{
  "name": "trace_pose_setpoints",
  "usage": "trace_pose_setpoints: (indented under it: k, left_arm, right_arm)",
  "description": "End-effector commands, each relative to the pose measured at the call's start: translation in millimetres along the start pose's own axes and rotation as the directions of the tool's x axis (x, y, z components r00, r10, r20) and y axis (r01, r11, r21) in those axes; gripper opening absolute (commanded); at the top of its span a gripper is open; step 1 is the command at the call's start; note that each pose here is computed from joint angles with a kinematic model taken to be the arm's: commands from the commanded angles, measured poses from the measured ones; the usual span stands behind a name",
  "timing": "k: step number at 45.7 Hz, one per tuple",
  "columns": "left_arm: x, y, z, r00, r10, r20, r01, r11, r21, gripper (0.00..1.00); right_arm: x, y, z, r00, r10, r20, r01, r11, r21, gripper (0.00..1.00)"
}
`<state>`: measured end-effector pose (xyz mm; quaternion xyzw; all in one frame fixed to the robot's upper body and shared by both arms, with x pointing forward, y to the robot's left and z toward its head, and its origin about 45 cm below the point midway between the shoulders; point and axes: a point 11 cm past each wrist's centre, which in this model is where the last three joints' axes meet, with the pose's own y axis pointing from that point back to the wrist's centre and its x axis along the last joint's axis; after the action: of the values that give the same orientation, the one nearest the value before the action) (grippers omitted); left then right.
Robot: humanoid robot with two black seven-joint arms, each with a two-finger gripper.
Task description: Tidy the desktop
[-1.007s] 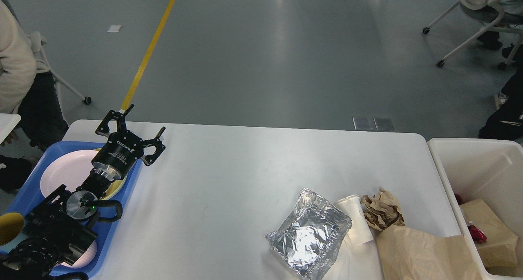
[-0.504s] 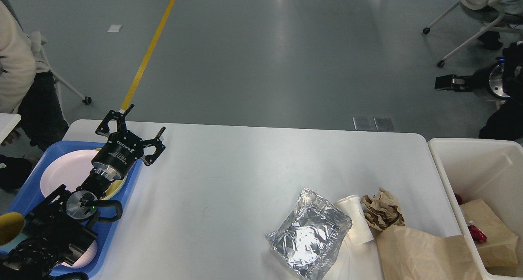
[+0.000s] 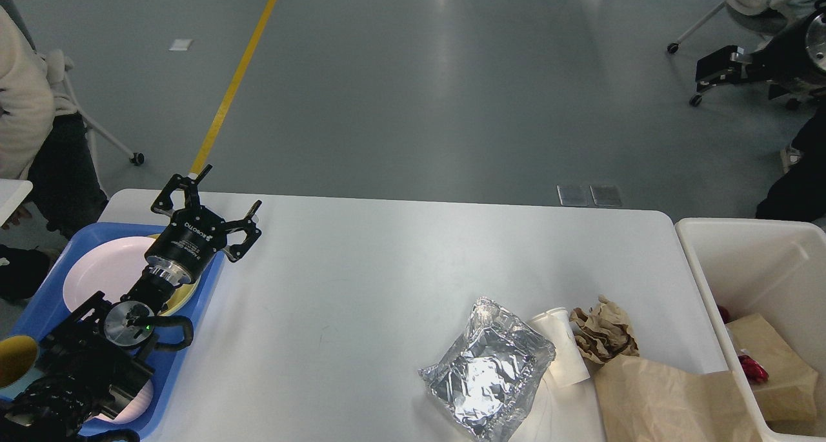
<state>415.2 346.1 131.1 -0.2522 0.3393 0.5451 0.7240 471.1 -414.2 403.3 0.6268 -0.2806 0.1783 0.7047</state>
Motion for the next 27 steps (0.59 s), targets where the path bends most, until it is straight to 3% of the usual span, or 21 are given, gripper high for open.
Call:
trace_pose_setpoints:
  k: [1, 10, 27]
  left_arm:
    - [0, 0, 0, 1.0, 0.0, 0.0, 0.0, 1.0, 0.0, 0.97]
    - [0, 0, 0, 1.0, 0.0, 0.0, 0.0, 1.0, 0.0, 0.97]
    - [0, 0, 0, 1.0, 0.0, 0.0, 0.0, 1.0, 0.0, 0.97]
  right_arm:
    - [-1, 21, 4, 0.999, -0.03, -0.017, 0.029, 0.999, -0.033, 1.0]
    - [-20, 23, 20, 0.995, -0.101, -0.023, 0.098, 0.99, -0.097, 1.0]
    - [-92, 2, 21, 0.947, -0.321, -0.012, 0.317, 0.941, -0.116, 0.96]
